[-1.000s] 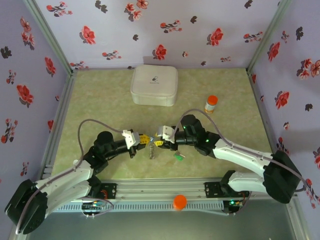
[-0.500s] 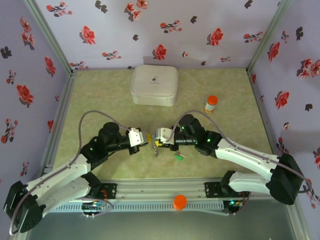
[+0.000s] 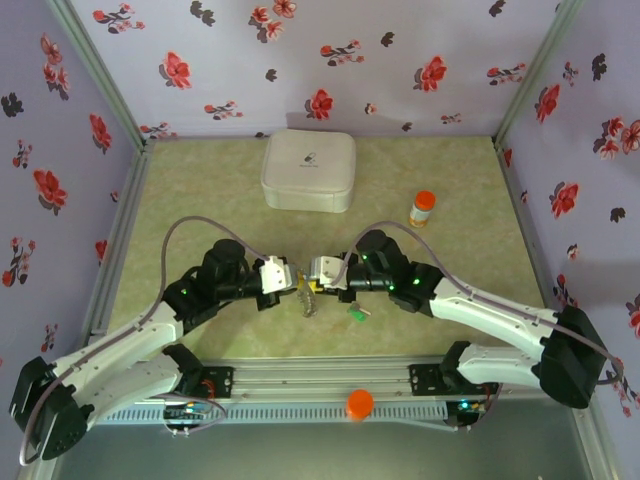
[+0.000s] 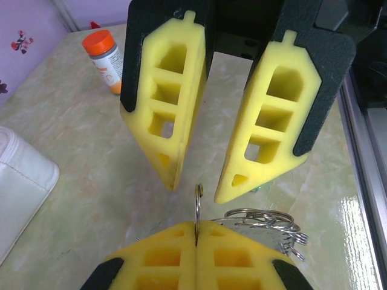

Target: Put the keys on the keyring

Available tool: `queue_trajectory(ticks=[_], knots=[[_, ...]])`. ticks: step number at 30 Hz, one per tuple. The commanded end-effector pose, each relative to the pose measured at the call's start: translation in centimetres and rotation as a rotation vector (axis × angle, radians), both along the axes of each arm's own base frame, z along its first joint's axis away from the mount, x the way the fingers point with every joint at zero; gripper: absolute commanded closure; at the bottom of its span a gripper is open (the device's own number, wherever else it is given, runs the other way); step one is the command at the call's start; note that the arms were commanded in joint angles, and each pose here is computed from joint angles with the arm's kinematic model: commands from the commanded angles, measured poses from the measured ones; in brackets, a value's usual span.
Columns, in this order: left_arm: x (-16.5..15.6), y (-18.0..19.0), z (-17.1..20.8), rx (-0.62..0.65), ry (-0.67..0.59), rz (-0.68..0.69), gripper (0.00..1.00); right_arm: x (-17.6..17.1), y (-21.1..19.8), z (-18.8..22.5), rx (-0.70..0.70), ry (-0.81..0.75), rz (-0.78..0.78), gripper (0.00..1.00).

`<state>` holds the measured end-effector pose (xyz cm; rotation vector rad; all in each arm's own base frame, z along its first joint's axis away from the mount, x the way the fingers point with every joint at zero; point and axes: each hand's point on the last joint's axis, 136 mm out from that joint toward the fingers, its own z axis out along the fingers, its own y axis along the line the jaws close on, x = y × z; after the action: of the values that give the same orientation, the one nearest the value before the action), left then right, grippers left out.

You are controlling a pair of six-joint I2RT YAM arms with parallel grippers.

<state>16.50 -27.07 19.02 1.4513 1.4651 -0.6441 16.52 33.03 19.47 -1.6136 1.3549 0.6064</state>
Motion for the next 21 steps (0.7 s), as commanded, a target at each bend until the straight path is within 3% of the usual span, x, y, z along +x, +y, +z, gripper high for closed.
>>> queue_trajectory(ticks=[1,10,15,18,21], knots=[[-0.5,-0.6,1.5,-0.031,-0.001,-0.042,1.0,-0.6,0.7,0.8,0.028,0.006,0.03,0.78],[-0.6,-0.9,1.5,-0.038,0.016,-0.048,1.0,-0.7,0.5,-0.1,-0.018,0.004,0.04,0.89],[-0.6,-0.9,1.5,-0.046,0.027,-0.041,1.0,-0.9,0.6,-0.2,-0.018,0.009,0.051,0.99],[-0.5,-1.0,1.1,-0.074,0.034,-0.028,0.9,-1.1,0.7,-0.3,-0.01,0.024,0.059,1.0],[-0.3,-1.1,0.5,-0.1,0.039,-0.016,0.87,-1.3,0.8,-0.3,0.006,0.037,0.062,1.0]])
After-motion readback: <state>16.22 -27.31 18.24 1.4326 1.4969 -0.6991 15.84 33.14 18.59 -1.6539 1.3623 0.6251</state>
